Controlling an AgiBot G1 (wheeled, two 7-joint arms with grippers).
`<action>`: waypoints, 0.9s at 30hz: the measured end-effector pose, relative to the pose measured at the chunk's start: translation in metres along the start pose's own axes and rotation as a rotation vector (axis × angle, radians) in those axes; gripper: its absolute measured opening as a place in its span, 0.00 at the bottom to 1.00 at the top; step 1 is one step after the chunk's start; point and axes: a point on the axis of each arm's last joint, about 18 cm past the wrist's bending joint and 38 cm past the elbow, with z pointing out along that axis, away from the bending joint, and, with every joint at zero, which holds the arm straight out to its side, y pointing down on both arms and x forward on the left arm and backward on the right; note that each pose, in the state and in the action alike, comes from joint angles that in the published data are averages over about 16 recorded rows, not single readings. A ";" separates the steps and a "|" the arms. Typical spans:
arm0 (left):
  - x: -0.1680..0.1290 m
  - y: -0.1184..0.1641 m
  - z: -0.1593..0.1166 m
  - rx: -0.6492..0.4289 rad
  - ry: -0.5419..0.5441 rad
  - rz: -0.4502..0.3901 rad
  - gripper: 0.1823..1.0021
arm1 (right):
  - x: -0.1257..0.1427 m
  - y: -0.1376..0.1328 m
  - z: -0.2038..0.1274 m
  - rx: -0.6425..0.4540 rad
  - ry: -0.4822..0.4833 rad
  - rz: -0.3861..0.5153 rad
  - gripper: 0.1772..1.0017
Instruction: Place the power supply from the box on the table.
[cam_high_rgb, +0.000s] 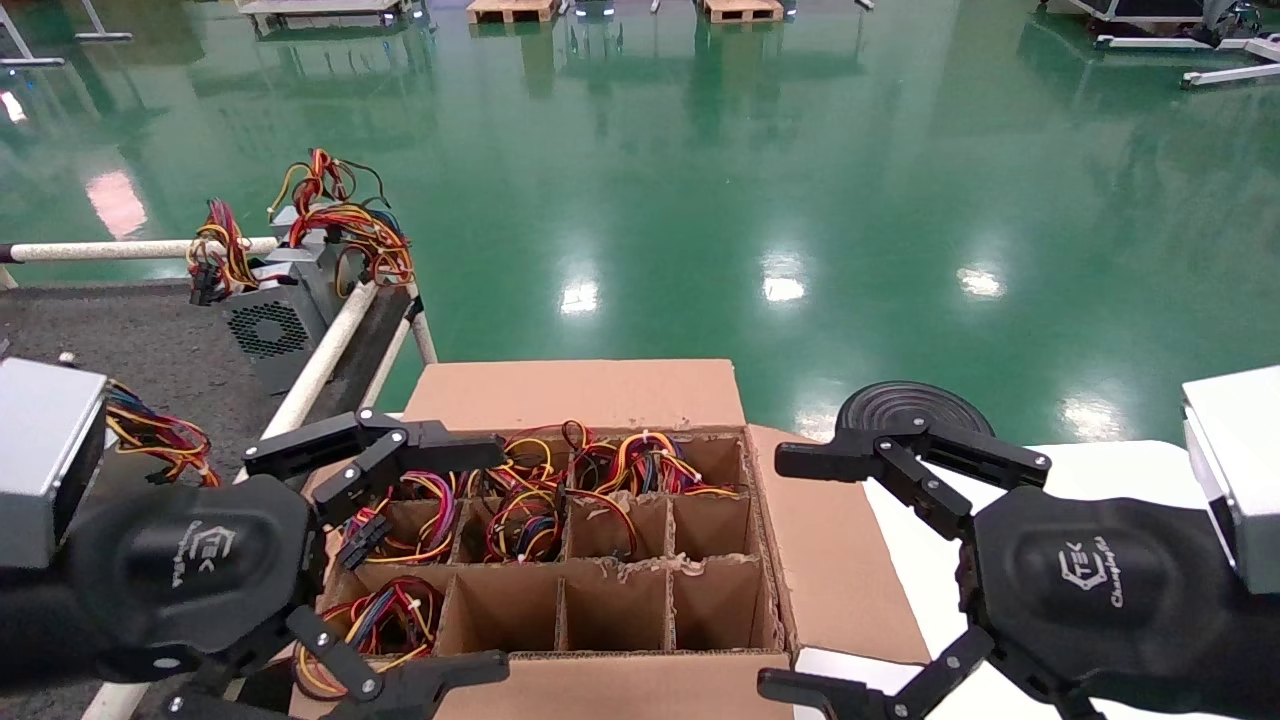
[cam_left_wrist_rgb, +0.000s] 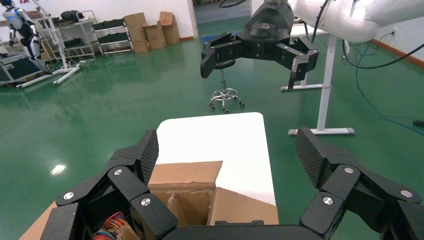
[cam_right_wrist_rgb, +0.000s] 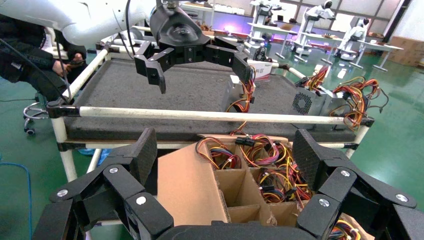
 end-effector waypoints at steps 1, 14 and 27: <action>0.000 0.000 0.000 0.000 0.000 0.000 1.00 | 0.000 0.000 0.000 0.000 0.000 0.000 1.00; 0.000 0.000 0.000 0.000 0.000 0.000 1.00 | 0.000 0.000 0.000 0.000 0.000 0.000 1.00; 0.000 0.000 0.000 0.000 0.000 0.000 1.00 | 0.000 0.000 0.000 0.000 0.000 0.000 1.00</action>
